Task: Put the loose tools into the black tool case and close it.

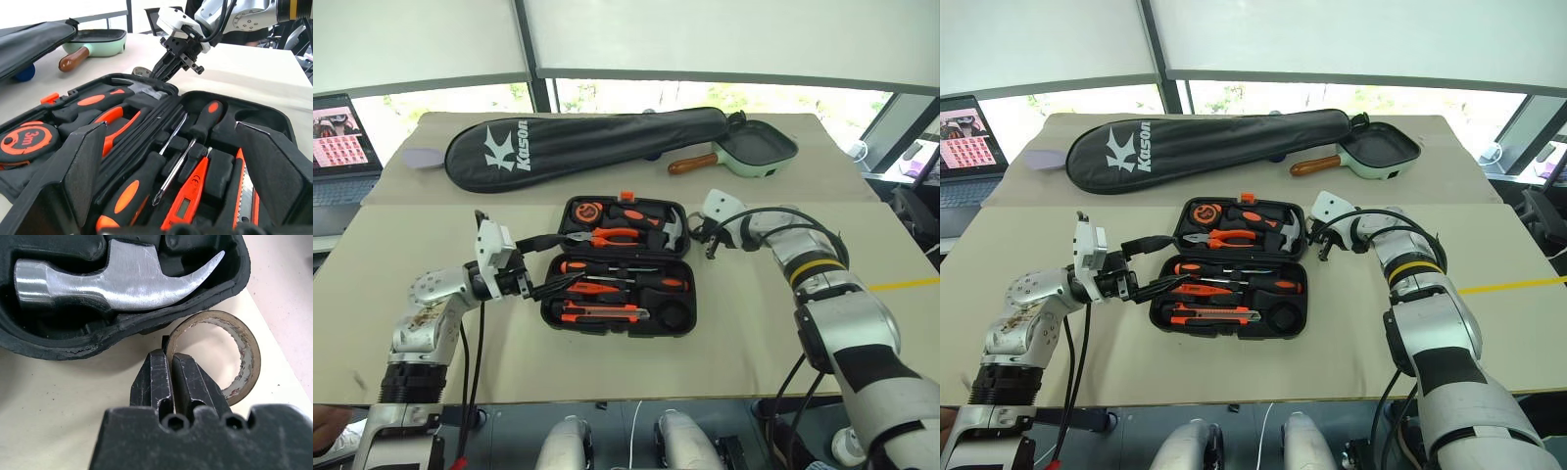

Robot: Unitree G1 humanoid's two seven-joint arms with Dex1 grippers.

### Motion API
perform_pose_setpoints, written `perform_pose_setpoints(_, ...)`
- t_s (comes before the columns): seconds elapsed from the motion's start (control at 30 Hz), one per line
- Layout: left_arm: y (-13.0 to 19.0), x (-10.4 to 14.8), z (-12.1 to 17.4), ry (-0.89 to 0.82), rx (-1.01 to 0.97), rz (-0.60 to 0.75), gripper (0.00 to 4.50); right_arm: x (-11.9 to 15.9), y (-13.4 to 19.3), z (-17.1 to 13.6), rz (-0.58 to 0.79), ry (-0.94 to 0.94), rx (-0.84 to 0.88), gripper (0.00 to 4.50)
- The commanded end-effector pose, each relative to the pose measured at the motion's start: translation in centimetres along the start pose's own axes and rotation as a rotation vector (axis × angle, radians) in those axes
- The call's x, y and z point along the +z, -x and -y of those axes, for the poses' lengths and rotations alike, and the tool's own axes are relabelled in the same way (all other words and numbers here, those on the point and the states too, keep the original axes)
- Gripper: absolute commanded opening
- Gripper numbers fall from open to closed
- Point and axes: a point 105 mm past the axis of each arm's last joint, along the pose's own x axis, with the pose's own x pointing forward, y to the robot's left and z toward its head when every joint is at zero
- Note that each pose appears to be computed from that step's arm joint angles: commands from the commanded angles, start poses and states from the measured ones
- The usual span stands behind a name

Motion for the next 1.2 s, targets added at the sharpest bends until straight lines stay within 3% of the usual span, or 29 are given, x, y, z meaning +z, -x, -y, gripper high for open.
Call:
perform_pose_setpoints(0.03, 0.2, 1.1, 0.0, -0.054, 0.005, 0.025, 4.5, 0.9, 1.7, 1.0, 0.063, 0.044, 0.02, 0.05)
perform_pose_setpoints(0.17, 0.8, 1.2, 0.9, -0.056, -0.035, 0.019, 4.5, 2.2, 5.4, 2.8, 0.15, 0.105, 0.045, 0.05)
perform_pose_setpoints(0.3, 1.2, 0.9, 2.5, -0.043, -0.123, -0.006, 4.5, 3.0, 9.1, 2.5, 0.21, 0.181, 0.142, 0.05)
perform_pose_setpoints(0.43, 1.2, 0.7, 4.3, -0.05, -0.212, -0.041, 4.5, 4.3, 12.0, -0.7, 0.28, 0.204, 0.34, 0.05)
perform_pose_setpoints(0.5, 1.2, 0.6, 5.0, -0.052, -0.251, -0.056, 4.5, 5.6, 13.2, -4.2, 0.301, 0.167, 0.491, 0.05)
perform_pose_setpoints(0.57, 1.1, 0.4, 5.4, -0.045, -0.27, -0.061, 4.5, 6.3, 13.3, -7.6, 0.29, 0.166, 0.583, 0.05)
perform_pose_setpoints(0.8, 0.7, -0.5, 6.5, -0.008, -0.286, -0.076, 4.5, 5.5, 11.7, -13.1, 0.18, 0.108, 0.622, 0.05)
perform_pose_setpoints(1.03, 1.2, -1.2, 6.1, 0.007, -0.273, -0.099, 4.5, 4.3, 9.3, -13.8, 0.091, 0.057, 0.558, 0.05)
perform_pose_setpoints(1.2, 1.4, -1.4, 5.7, 0.01, -0.273, -0.11, 4.5, 2.3, 8.9, -13.8, -0.05, 0.059, 0.565, 0.05)
